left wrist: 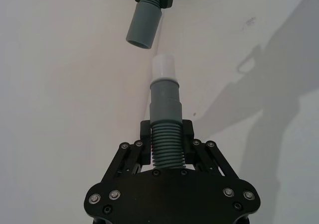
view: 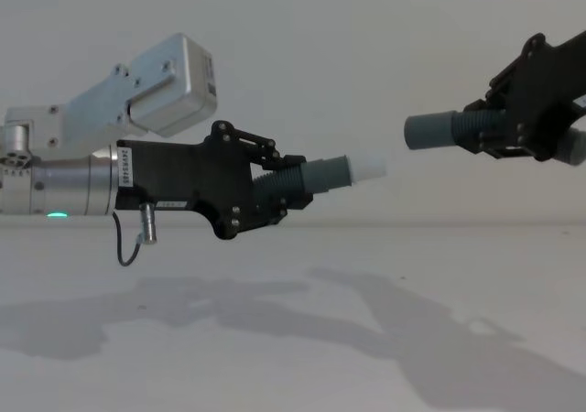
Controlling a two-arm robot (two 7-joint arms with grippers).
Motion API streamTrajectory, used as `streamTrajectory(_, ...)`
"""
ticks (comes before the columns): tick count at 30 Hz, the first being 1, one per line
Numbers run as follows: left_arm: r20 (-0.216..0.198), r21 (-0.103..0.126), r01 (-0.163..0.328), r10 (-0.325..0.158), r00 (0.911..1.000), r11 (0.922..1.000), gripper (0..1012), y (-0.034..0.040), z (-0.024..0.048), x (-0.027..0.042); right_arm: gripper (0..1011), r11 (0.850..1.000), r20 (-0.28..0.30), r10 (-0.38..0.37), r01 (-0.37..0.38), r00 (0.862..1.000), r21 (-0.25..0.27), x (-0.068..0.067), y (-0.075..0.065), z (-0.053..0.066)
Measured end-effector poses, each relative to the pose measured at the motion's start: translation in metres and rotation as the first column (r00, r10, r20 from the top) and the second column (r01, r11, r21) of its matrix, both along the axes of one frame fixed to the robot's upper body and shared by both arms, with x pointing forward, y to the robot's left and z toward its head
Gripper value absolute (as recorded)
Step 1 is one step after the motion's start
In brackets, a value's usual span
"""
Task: Use both hands to pick up one end of the pipe from the table, align the ends, and insert them.
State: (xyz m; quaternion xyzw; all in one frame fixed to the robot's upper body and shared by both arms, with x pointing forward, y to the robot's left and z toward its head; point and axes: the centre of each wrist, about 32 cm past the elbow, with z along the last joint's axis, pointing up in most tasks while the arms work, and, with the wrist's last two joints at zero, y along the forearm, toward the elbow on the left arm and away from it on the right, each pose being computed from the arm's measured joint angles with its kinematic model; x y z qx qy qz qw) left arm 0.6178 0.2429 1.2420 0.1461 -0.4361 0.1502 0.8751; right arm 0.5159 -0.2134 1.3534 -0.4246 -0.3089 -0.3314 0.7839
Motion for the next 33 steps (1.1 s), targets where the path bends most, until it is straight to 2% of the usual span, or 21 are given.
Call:
streamTrajectory(24, 0.000, 0.000, 0.000, 0.000, 1.0000, 1.0000, 320, 0.0000, 0.0000, 0.0000, 253, 1.000, -0.001, -0.007, 0.007, 1.000, 0.007, -0.0003, -0.0016, 0.0007)
streamTrajectory(33, 0.000, 0.000, 0.000, 0.000, 1.0000, 1.0000, 320, 0.0000, 0.0000, 0.0000, 253, 0.999, 0.029, 0.031, -0.031, 0.999, -0.015, 0.0013, -0.0066, 0.0006)
